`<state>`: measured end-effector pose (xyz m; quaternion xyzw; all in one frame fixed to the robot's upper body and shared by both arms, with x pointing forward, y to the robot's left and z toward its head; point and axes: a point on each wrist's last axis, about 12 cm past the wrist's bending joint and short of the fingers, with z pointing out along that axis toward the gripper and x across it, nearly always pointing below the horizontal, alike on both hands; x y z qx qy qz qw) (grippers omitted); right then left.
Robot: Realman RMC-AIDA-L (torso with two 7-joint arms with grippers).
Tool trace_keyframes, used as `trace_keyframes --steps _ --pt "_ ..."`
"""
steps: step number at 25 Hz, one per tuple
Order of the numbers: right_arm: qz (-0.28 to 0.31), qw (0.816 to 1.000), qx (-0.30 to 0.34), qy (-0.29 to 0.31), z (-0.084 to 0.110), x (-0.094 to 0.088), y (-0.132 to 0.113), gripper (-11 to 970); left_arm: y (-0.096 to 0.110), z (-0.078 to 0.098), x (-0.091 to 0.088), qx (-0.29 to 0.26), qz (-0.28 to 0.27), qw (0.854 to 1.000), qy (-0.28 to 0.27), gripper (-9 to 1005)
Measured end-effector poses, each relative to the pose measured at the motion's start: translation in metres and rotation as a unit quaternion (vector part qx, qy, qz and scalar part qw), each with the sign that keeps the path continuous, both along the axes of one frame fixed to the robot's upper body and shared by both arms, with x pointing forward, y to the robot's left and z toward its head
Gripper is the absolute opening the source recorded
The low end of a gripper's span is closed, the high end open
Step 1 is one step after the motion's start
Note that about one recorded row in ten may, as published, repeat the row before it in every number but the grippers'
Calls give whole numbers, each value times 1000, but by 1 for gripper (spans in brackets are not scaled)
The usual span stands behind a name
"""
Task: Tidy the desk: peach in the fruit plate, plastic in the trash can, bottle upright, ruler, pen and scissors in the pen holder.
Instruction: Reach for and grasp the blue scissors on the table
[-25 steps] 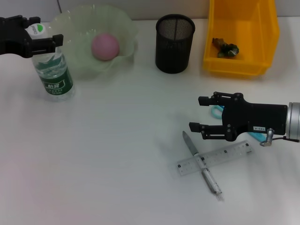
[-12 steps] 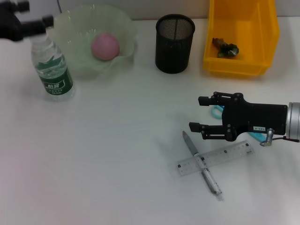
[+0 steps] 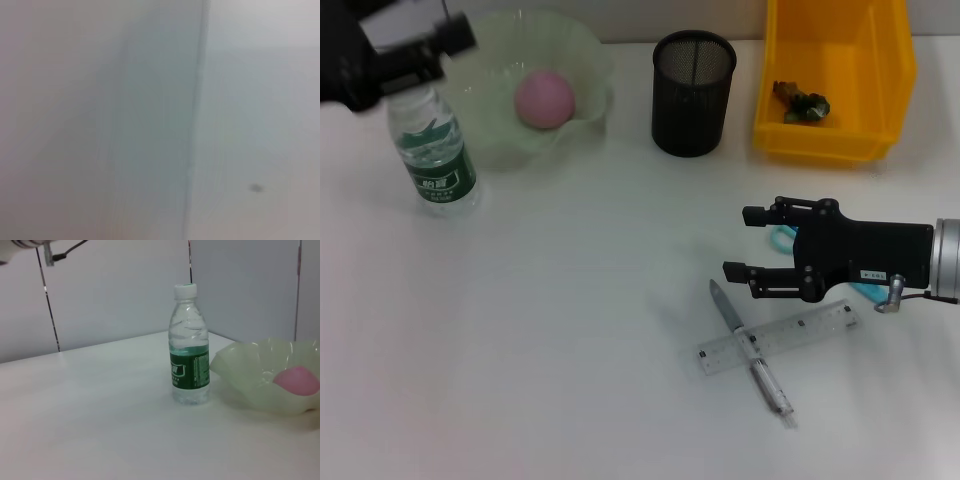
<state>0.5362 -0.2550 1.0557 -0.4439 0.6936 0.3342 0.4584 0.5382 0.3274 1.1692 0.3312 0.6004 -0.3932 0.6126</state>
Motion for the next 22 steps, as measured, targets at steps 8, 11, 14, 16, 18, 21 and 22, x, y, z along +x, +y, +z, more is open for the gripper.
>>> trace_keyframes --steps 8,11,14,16,18,21,22 --pt "3 1000 0 -2 1 1 1 727 -28 -47 -13 1 -57 998 15 815" --pt "2 1000 1 -1 2 2 1 726 -40 -75 -22 15 -56 998 18 814" --pt "-1 1000 5 0 3 2 1 725 -46 -92 -29 34 -45 998 23 814" --pt "-6 1000 9 1 4 3 0 724 -48 -102 -34 48 -43 997 38 814" --pt "-16 1000 13 2 6 5 -4 724 -49 -109 -37 60 -43 996 52 814" --pt "-33 999 21 5 11 10 -10 723 -52 -119 -42 77 -43 993 73 814" --pt "-43 999 27 13 17 14 -14 722 -53 -124 -45 78 -42 993 81 814"
